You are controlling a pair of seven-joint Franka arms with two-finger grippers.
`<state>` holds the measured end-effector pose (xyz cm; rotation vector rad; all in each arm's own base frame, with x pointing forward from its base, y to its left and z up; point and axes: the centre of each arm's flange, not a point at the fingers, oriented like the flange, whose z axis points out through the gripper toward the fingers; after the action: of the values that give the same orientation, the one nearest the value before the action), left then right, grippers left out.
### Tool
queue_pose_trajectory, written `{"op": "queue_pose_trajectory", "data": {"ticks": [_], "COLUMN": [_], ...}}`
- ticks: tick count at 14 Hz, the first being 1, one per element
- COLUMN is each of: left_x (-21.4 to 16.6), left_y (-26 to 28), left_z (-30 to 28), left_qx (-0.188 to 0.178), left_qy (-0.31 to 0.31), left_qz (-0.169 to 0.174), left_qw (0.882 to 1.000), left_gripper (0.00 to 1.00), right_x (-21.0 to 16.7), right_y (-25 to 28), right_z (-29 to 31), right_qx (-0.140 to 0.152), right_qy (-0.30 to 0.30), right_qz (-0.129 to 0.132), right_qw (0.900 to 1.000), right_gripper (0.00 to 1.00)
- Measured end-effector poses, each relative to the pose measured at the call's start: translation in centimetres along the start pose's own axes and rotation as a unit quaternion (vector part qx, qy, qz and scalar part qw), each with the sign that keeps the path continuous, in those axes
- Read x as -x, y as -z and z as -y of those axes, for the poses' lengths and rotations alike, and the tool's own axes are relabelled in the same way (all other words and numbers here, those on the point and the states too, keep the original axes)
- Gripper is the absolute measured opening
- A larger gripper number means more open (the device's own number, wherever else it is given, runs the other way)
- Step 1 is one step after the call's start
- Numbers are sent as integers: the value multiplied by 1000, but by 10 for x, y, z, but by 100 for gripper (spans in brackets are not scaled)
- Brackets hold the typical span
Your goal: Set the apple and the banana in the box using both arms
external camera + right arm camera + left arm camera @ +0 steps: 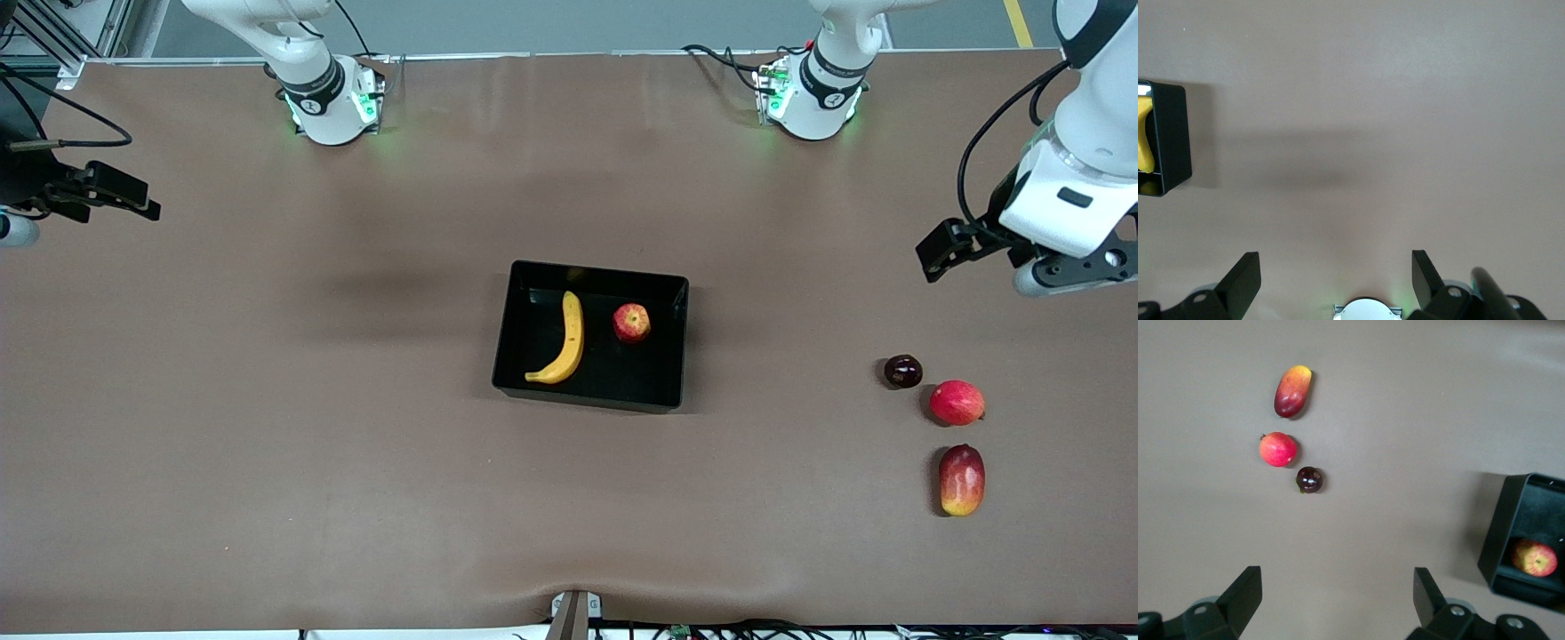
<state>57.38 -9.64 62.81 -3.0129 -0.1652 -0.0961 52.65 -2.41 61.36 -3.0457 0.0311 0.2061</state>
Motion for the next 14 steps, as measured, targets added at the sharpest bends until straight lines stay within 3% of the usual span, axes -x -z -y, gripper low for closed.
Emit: {"op": "queue_pose_trajectory", "data": {"ticks": [5,14], "left_x": [7,26], "left_y": [-5,11], "left_z": [44,51], "left_qx": [17,44], "left_qy": [-16,-31], "left_qz": [16,12], "left_qw": [1000,998], "left_gripper": [100,100], "right_x": [0,1], "right_y": [0,-1], "right_z": [1,1], "right_qx": [-2,-2], "right_qy": [1,1], "right_qz": [1,7], "right_qw": [1000,1000], "right_gripper": [100,100]}}
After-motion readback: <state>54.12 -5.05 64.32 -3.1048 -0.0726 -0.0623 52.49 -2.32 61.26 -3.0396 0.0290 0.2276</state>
